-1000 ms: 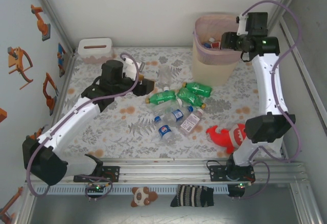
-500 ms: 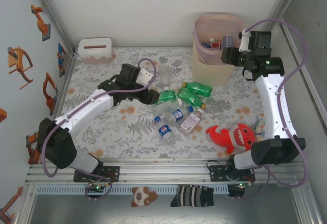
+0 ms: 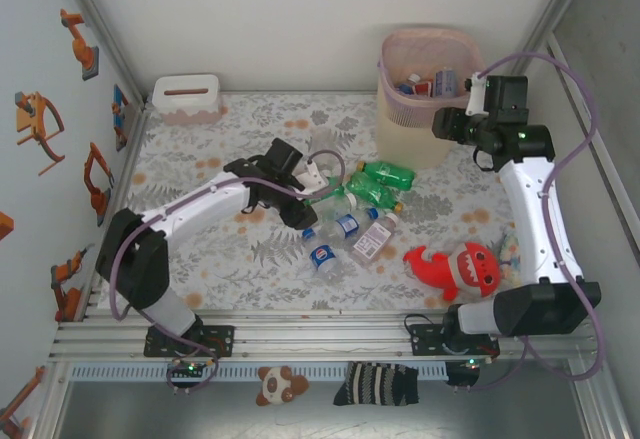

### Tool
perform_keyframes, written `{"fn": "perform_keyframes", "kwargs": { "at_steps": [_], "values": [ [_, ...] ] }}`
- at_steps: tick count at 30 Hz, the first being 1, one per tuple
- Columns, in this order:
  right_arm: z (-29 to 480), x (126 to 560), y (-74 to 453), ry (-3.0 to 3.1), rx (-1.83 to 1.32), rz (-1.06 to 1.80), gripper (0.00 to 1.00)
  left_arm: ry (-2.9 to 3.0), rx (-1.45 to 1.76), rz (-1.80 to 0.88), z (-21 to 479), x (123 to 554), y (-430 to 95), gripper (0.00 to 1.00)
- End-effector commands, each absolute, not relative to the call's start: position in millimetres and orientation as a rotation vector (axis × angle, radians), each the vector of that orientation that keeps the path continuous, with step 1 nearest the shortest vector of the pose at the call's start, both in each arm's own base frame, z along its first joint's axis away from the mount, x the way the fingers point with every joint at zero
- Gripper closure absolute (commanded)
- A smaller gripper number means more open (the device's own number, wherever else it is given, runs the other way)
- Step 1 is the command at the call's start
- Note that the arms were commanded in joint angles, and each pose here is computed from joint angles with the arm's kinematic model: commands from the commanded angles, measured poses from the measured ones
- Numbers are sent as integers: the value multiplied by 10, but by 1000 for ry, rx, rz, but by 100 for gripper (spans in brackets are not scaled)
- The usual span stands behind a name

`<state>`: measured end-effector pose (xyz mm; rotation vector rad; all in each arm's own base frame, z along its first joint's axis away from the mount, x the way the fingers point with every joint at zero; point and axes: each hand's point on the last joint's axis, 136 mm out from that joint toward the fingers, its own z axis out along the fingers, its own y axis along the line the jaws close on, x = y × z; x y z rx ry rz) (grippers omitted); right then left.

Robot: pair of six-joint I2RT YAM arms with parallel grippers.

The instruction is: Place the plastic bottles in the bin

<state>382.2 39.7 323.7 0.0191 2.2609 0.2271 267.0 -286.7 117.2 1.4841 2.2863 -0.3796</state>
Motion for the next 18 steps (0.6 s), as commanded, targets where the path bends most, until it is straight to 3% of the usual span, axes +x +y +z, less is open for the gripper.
{"fn": "perform_keyframes", "kwargs": {
  "at_steps": [1,11,18],
  "values": [
    [3354,3763,356,2217,42,222,35,2261,1645,-322,1054,2690,-2851,37],
    [3307,3743,363,2222,46,230,35,2374,1684,-356,663,2704,-2930,40],
    [3316,3749,376,2215,50,243,35,2410,1698,-368,526,2678,-2928,53]
  ]
}}
